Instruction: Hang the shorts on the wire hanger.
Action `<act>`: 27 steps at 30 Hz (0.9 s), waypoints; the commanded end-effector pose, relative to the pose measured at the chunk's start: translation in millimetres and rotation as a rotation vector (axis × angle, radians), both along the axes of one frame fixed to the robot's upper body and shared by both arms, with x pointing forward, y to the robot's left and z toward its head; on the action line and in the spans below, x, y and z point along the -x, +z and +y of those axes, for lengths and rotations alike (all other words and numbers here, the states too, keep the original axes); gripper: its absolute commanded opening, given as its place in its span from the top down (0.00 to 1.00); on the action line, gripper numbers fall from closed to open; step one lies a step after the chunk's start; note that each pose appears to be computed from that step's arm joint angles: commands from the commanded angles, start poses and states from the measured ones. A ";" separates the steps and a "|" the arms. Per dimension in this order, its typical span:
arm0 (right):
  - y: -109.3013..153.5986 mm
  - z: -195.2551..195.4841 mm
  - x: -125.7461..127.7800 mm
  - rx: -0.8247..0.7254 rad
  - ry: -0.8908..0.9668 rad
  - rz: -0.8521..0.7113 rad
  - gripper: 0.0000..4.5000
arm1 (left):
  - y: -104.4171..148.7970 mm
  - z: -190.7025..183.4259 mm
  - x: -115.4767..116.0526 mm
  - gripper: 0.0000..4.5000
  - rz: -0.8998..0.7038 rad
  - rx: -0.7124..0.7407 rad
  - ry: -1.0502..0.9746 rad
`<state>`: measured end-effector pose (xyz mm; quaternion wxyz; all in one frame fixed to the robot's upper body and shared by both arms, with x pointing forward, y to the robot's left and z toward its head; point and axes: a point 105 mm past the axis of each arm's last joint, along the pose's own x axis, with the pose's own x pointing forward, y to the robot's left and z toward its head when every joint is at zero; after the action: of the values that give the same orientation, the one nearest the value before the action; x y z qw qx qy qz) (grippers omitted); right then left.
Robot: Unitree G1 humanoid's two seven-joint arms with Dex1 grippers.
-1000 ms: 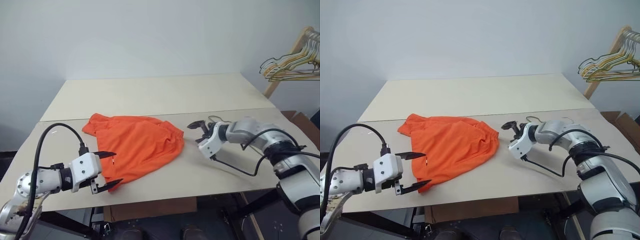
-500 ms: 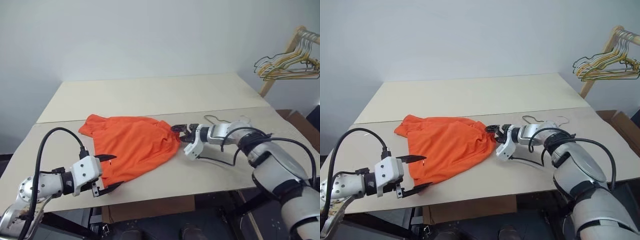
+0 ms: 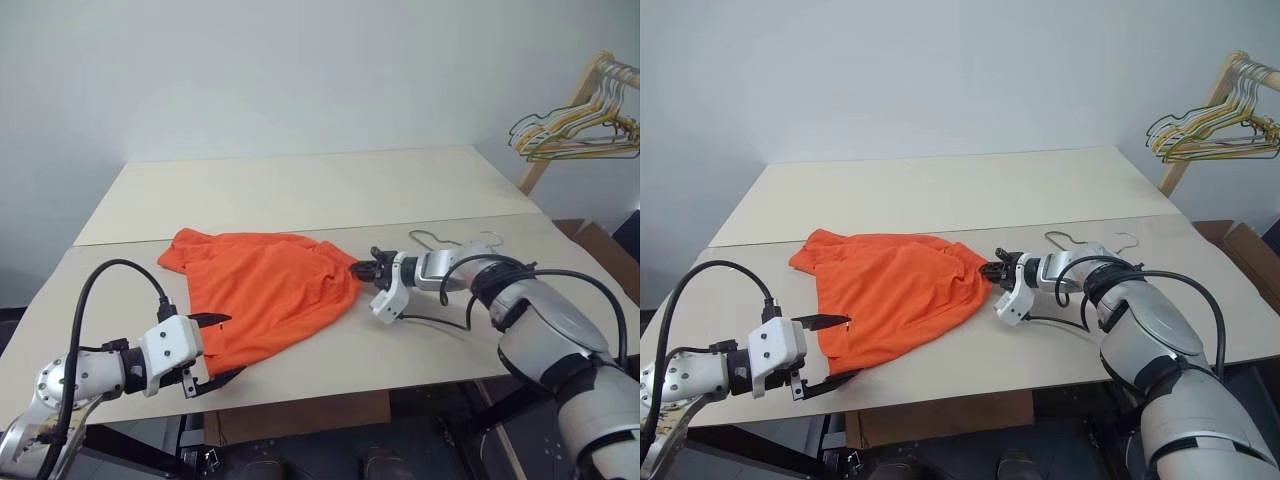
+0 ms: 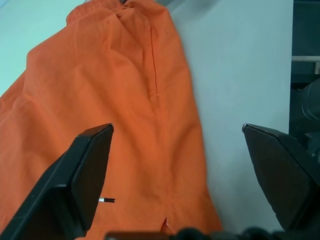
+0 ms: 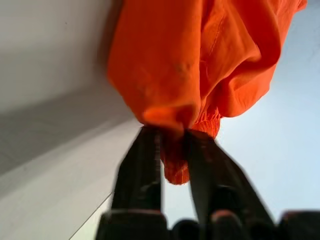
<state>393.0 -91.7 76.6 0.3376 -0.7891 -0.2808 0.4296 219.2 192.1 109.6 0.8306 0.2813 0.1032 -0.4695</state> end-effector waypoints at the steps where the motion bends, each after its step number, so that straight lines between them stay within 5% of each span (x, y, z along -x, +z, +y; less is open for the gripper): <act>1: 17.1 1.9 -3.6 -0.045 -0.003 -0.012 0.99 | 4.9 1.1 -1.0 0.00 -0.029 -0.033 -0.023; 14: 31.8 -18.1 36.9 -0.187 -0.209 0.486 0.99 | -25.9 31.9 5.2 0.00 0.128 -0.199 -0.115; 25: 34.7 -15.5 51.6 -0.251 -0.330 0.576 0.99 | -40.0 42.7 -16.3 0.00 0.200 -0.218 -0.166; 27: 35.1 -14.8 52.1 -0.257 -0.339 0.575 1.00 | -45.2 45.6 -14.0 0.13 0.230 -0.245 -0.189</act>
<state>335.8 -108.8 90.7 0.5475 -0.6227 -0.0683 0.5548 232.4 234.9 61.6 0.7403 0.3150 0.2242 -0.5499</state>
